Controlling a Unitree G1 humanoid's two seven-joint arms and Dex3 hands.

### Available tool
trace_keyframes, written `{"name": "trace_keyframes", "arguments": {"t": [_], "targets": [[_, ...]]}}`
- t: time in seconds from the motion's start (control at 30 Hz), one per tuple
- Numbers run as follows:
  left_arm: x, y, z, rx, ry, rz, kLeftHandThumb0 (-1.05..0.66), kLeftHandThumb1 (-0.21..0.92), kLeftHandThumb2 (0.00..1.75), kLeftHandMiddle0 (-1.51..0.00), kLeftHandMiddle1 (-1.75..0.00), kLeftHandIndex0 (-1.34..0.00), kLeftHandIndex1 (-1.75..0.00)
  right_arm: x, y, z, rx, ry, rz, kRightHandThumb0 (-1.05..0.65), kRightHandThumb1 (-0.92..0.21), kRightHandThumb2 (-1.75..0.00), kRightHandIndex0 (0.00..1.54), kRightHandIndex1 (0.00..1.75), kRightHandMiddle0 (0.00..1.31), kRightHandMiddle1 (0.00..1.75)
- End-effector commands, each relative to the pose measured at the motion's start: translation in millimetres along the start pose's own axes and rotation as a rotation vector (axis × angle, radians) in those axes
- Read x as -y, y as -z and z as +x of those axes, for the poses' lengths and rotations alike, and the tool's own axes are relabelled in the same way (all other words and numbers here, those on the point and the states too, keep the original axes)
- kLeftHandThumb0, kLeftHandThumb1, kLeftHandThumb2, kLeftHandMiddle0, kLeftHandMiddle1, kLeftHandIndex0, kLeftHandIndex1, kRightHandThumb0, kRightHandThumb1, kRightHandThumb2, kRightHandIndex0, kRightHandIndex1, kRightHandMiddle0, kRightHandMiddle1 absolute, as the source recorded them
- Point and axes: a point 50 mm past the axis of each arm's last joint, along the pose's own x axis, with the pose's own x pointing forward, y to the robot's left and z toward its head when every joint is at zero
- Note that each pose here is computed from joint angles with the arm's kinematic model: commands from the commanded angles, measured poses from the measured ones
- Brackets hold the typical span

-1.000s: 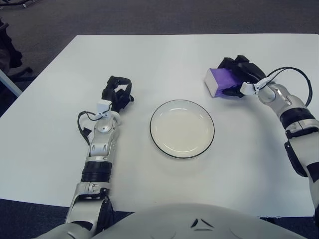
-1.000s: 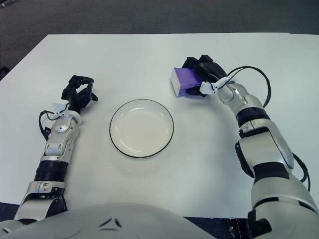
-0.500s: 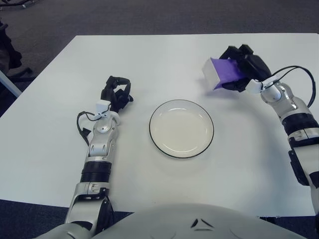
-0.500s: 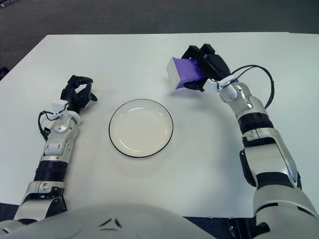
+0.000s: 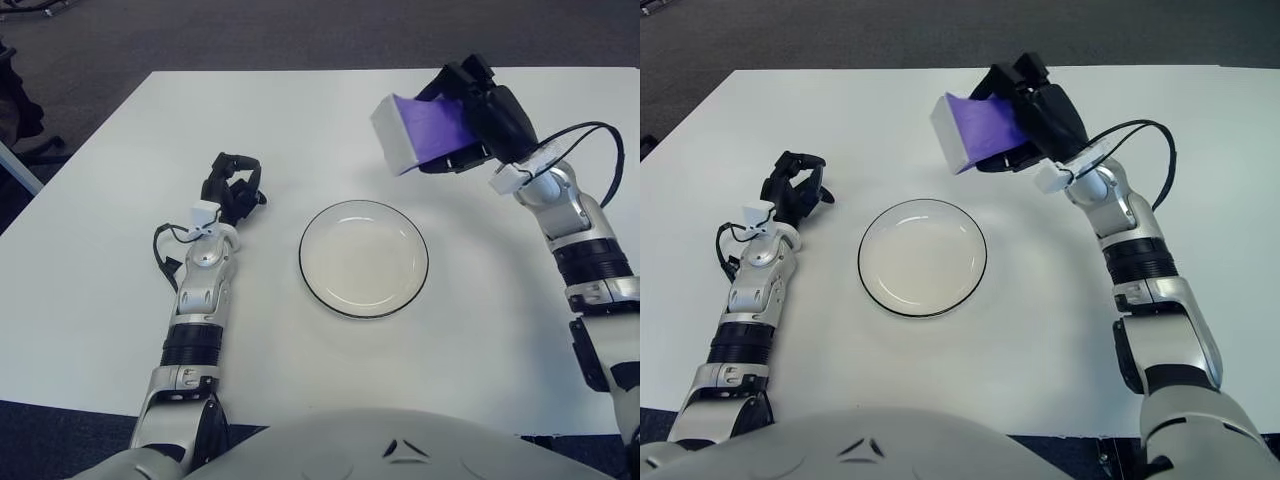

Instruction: Put the tissue paper into the plate.

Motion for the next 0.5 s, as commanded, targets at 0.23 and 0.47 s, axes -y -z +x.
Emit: {"name": "trace_keyframes", "arguments": {"t": [0.23,0.47], "targets": [[-5.0,50.6,-25.7,-0.207,-0.022,0.011,-0.36,0.9,0.36,-0.85,-1.75,-0.4,-1.56,-6.6,-28.3,7.6,0.114,-0.054,0.058,-0.06,-0.92,-0.08,0.85,1.75,0.64,1.75],[-4.8,51.0,-25.8,-0.206,-0.021,0.014,-0.36,0.91,0.36,-0.85,-1.75,-0.41,-1.55,-19.6,-39.9,5.9,0.191,-0.121,0.065,-0.06,-0.92,-0.1,0.85,1.75,0.64,1.75]]}}
